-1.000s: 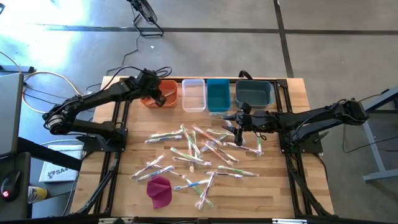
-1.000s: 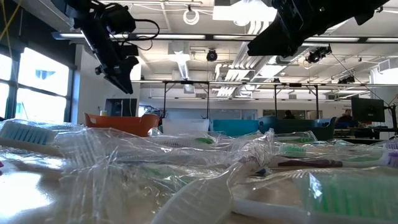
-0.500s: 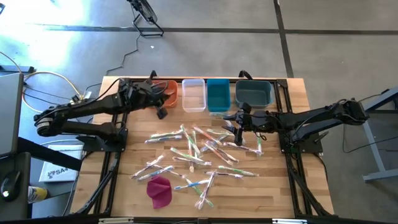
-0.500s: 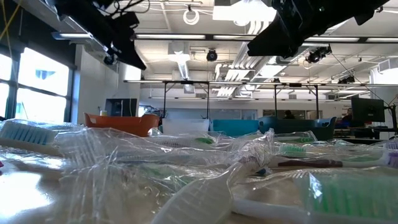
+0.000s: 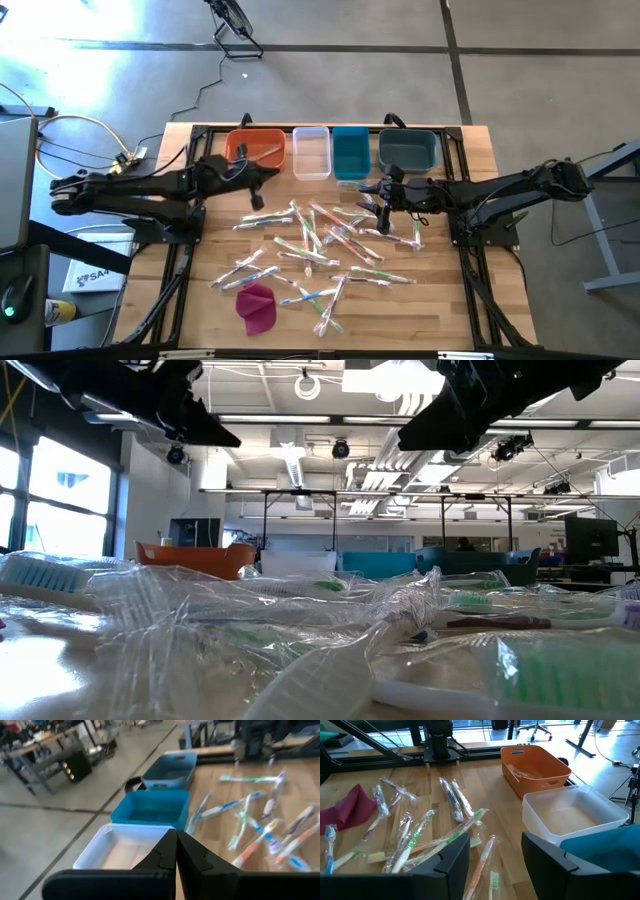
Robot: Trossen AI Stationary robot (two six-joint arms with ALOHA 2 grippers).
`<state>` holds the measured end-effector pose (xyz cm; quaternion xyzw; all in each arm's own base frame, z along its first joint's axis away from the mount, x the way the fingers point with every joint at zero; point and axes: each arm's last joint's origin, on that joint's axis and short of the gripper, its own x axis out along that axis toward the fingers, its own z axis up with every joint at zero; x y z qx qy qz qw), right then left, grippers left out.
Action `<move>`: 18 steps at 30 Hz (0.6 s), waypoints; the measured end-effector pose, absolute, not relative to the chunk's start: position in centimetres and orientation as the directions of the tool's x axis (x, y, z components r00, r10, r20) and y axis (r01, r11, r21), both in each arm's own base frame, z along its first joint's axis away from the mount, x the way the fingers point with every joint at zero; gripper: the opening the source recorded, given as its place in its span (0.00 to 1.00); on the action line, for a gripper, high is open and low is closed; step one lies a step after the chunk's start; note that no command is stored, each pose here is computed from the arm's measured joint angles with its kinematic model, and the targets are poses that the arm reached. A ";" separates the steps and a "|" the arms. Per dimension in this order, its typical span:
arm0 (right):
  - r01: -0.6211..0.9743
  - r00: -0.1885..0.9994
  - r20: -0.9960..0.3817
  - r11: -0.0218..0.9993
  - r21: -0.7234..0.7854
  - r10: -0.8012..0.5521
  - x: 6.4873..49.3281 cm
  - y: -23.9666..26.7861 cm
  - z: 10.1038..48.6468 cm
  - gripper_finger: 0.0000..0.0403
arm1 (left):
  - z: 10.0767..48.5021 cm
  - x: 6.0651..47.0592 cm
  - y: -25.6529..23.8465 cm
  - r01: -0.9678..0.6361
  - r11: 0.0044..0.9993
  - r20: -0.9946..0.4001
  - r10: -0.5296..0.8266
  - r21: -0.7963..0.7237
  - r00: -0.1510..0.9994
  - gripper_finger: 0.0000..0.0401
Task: Pick & Place Toothbrushes
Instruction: Put the green toothbrush into the transparent bin
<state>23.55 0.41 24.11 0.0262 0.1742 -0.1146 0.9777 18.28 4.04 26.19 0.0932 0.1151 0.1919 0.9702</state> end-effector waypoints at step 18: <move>0.233 0.913 -0.346 0.973 0.009 -0.215 23.6 0.4 24.1 0.42 | 25.7 17.1 2.2 -0.251 0.941 -0.134 0.286 0.228 0.949 0.00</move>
